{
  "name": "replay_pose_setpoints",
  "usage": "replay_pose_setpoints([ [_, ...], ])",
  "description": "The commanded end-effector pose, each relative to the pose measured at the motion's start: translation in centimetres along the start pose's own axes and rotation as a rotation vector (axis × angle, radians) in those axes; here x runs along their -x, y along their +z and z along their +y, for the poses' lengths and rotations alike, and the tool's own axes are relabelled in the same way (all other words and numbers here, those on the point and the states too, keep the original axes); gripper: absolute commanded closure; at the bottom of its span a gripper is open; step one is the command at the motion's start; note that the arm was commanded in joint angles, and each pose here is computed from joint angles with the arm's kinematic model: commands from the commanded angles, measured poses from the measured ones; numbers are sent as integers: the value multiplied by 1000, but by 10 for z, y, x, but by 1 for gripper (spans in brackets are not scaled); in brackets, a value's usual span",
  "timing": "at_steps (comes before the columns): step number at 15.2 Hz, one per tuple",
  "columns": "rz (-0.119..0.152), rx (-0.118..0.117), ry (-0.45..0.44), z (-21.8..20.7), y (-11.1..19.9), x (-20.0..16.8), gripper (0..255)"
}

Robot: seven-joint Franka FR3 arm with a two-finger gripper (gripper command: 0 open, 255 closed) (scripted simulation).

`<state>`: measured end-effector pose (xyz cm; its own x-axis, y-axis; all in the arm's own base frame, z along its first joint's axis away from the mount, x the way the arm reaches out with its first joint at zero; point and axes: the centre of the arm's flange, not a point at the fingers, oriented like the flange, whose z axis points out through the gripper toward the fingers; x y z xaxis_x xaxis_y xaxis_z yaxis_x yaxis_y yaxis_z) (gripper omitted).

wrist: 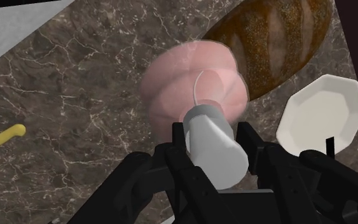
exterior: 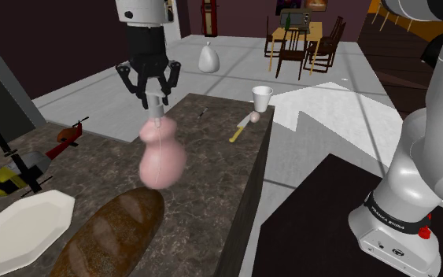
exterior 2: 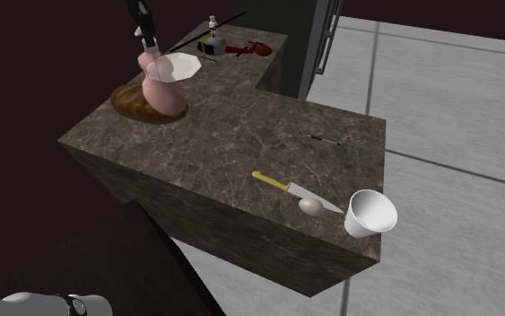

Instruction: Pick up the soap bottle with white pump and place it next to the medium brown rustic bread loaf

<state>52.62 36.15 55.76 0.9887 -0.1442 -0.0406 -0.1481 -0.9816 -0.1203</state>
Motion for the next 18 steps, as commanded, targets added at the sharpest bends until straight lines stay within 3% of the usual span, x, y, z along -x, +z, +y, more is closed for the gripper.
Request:
replay_pose_setpoints([
  [1,2,-2,0,2,10,-1,255],
  [18,2,-2,0,13,99,-4,255],
])
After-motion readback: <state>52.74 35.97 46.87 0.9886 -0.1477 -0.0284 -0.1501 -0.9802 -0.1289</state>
